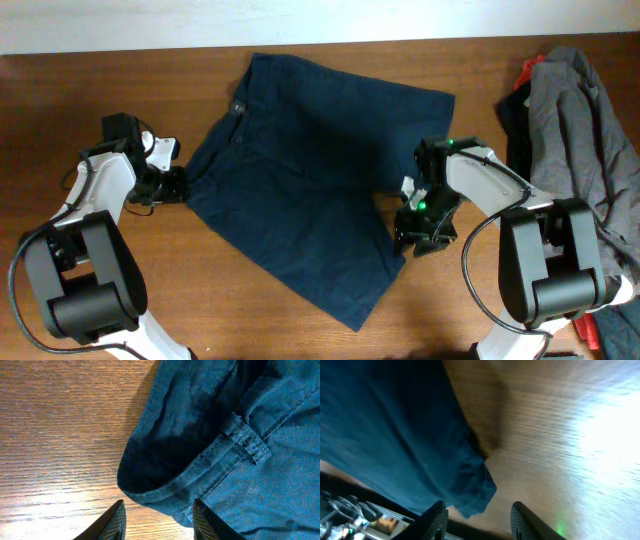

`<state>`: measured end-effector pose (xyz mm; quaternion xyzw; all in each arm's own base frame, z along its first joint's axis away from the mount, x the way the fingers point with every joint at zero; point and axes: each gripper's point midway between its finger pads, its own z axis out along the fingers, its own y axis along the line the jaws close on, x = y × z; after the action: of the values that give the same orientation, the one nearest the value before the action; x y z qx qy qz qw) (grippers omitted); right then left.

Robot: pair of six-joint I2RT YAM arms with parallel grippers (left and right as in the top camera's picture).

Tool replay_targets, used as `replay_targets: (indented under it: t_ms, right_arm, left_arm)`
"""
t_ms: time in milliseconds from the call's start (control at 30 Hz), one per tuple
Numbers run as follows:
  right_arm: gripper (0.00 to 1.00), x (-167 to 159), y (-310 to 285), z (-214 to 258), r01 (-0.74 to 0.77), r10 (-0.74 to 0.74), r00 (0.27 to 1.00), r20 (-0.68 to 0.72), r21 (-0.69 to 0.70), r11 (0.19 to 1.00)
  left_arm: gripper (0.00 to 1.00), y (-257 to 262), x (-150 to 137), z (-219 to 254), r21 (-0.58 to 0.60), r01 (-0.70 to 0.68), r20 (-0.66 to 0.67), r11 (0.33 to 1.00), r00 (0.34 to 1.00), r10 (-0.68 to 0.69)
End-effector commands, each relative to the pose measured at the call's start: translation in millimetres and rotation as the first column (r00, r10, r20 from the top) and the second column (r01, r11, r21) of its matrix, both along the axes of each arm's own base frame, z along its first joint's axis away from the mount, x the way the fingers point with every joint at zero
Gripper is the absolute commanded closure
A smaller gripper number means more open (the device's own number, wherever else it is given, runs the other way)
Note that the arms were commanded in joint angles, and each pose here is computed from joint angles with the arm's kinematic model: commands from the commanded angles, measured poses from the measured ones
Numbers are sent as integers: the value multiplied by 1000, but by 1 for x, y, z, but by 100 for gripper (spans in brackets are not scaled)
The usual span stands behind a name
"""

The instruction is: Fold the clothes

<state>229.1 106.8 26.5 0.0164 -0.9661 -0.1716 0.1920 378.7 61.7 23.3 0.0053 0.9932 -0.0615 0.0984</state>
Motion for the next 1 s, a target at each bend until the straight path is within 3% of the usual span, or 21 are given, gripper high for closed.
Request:
replay_targets:
  t_ms: [0, 67, 133, 167, 400, 667, 767, 967]
  right_arm:
    - [54, -3, 7, 1, 10, -11, 1000, 16, 50, 999]
    - [48, -5, 7, 1, 13, -13, 1000, 10, 56, 998]
    - [30, -10, 8, 4, 14, -14, 1000, -14, 60, 998]
    - [28, -13, 7, 5, 15, -14, 1000, -28, 58, 998]
    - [37, -6, 31, 16, 70, -65, 997, -32, 201, 977]
    - [43, -6, 29, 12, 94, -89, 995, -38, 173, 980]
    - [52, 0, 18, 3, 80, -80, 997, 0, 101, 992]
    - [94, 23, 21, -3, 85, -96, 991, 98, 117, 990]
  left_arm:
    - [57, 0, 1, 5, 4, 9, 18, 1000, 1000, -9]
    - [58, -1, 2, 6, 2, 9, 23, 1000, 1000, -9]
    - [58, -1, 2, 6, -4, 10, 23, 1000, 1000, -10]
    - [58, -2, 2, 6, -7, 11, 22, 1000, 1000, -10]
    - [57, -3, 2, 6, -14, 12, 24, 1000, 1000, -12]
    - [58, -3, 2, 6, -14, 12, 24, 1000, 1000, -12]
    - [58, -3, 2, 6, -14, 12, 24, 1000, 1000, -12]
    - [58, -3, 2, 6, -13, 12, 25, 1000, 1000, -12]
